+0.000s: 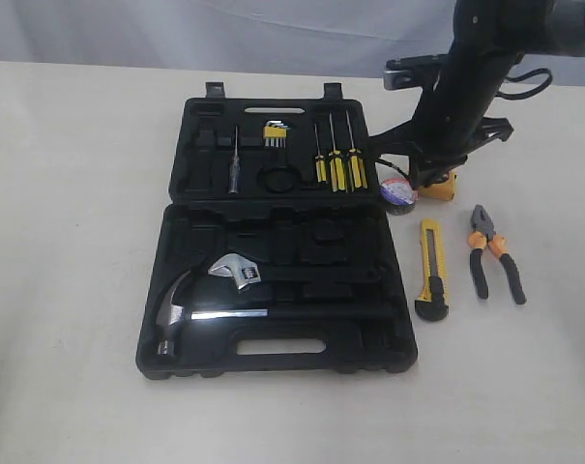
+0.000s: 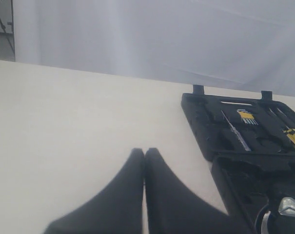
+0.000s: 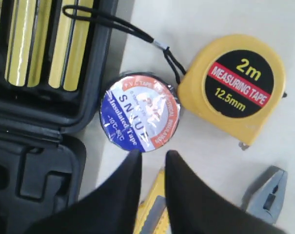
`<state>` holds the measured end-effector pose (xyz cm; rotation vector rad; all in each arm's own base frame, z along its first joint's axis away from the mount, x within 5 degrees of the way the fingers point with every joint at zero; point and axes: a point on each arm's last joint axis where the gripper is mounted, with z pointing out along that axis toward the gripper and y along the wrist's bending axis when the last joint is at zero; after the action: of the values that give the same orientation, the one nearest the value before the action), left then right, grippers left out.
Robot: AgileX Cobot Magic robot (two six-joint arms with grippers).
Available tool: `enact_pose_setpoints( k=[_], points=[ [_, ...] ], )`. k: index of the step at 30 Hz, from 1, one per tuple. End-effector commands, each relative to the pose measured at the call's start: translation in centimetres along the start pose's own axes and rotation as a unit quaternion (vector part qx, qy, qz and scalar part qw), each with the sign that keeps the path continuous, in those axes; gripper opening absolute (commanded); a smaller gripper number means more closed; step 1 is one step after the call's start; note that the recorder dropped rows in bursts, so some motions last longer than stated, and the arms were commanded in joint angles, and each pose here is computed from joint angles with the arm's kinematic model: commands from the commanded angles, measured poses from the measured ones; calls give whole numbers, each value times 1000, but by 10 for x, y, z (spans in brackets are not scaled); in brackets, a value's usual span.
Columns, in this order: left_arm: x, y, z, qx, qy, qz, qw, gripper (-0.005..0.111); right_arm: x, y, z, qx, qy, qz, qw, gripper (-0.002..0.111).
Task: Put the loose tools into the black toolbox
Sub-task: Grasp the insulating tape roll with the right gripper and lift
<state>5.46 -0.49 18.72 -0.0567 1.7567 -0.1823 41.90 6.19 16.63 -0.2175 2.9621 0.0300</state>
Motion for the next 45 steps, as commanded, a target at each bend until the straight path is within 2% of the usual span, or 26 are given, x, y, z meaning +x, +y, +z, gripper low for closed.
enact_pose_setpoints(
  k=[1, 3, 4, 8, 9, 12, 16, 20, 25, 45],
  points=[
    [-2, 0, 0, 3, 0, 1, 1000, 0, -3, -2, -1, 4, -15, -18, 1000, 50],
    [-2, 0, 0, 3, 0, 1, 1000, 0, -5, -2, 0, 7, -20, -29, 999, 61],
    [-2, 0, 0, 3, 0, 1, 1000, 0, -5, -2, 0, 5, -23, -39, 999, 62],
    [-2, 0, 0, 3, 0, 1, 1000, 0, -6, -2, 2, 10, -28, -114, 993, 60],
    [-2, 0, 0, 3, 0, 1, 1000, 0, -7, -2, 3, 11, -28, -166, 986, 57],
    [-2, 0, 0, 3, 0, 1, 1000, 0, -7, -2, 3, 14, -28, -241, 970, 57],
    [-2, 0, 0, 3, 0, 1, 1000, 0, -7, -2, 3, 14, -29, -307, 951, 57],
    [-2, 0, 0, 3, 0, 1, 1000, 0, -6, -2, 15, 11, -17, -344, 939, 57],
    [-2, 0, 0, 3, 0, 1, 1000, 0, -6, -2, 28, 7, -7, -376, 927, 57],
    [-2, 0, 0, 3, 0, 1, 1000, 0, -9, 0, 47, -1, -25, -389, 921, 57]
  ],
)
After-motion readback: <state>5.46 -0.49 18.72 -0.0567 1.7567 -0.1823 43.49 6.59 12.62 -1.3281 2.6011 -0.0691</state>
